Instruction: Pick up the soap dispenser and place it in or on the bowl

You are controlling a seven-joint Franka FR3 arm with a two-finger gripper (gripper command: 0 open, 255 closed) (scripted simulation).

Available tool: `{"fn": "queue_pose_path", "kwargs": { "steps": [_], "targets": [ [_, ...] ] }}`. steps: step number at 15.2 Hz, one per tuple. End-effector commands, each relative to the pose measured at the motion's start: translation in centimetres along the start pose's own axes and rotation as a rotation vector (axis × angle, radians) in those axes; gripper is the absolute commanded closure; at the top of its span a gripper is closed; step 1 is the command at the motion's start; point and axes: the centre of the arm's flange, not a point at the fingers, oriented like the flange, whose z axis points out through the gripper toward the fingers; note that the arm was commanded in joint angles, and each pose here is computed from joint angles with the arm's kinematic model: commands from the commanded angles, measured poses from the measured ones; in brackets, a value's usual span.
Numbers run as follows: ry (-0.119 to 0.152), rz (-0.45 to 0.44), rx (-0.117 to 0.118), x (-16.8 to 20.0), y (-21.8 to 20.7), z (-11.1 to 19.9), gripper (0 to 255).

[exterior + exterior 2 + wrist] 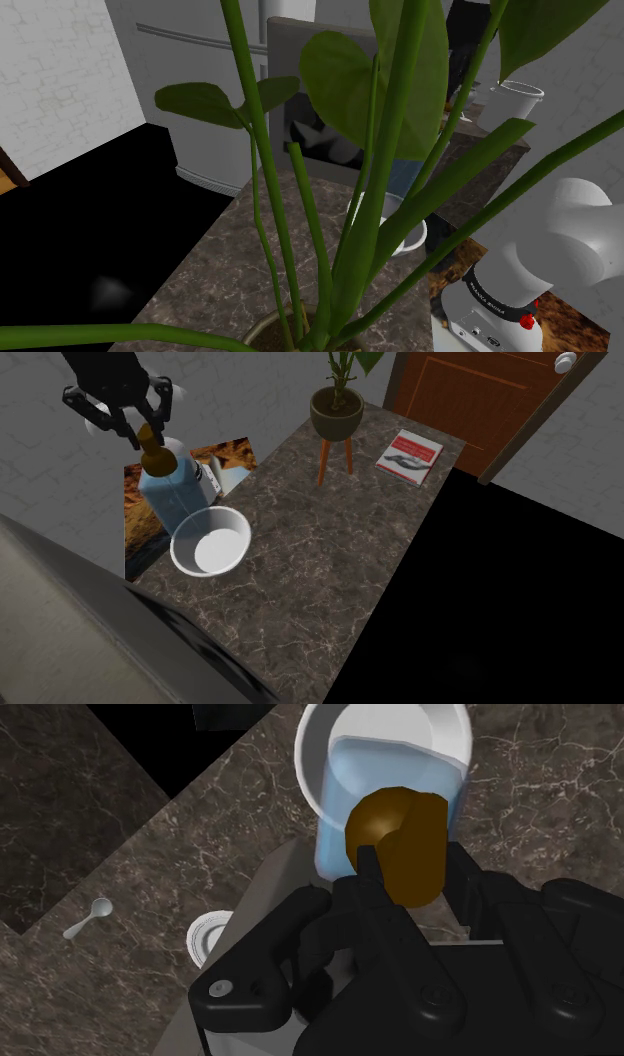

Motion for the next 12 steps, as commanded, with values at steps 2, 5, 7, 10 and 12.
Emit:
{"fn": "queue_pose_path", "kwargs": {
  "steps": [2,5,7,10,12],
  "targets": [
    [0.001,0.0,0.0,0.0,-0.1,1.6,255],
    [0.001,0.0,0.0,0.0,-0.2,3.2,255],
    [0.001,0.0,0.0,-0.1,-0.3,4.3,255],
    [0.001,0.0,0.0,-0.1,-0.5,5.9,255],
    [0.001,0.0,0.0,-0.2,-0.6,6.9,255]
  ]
}}
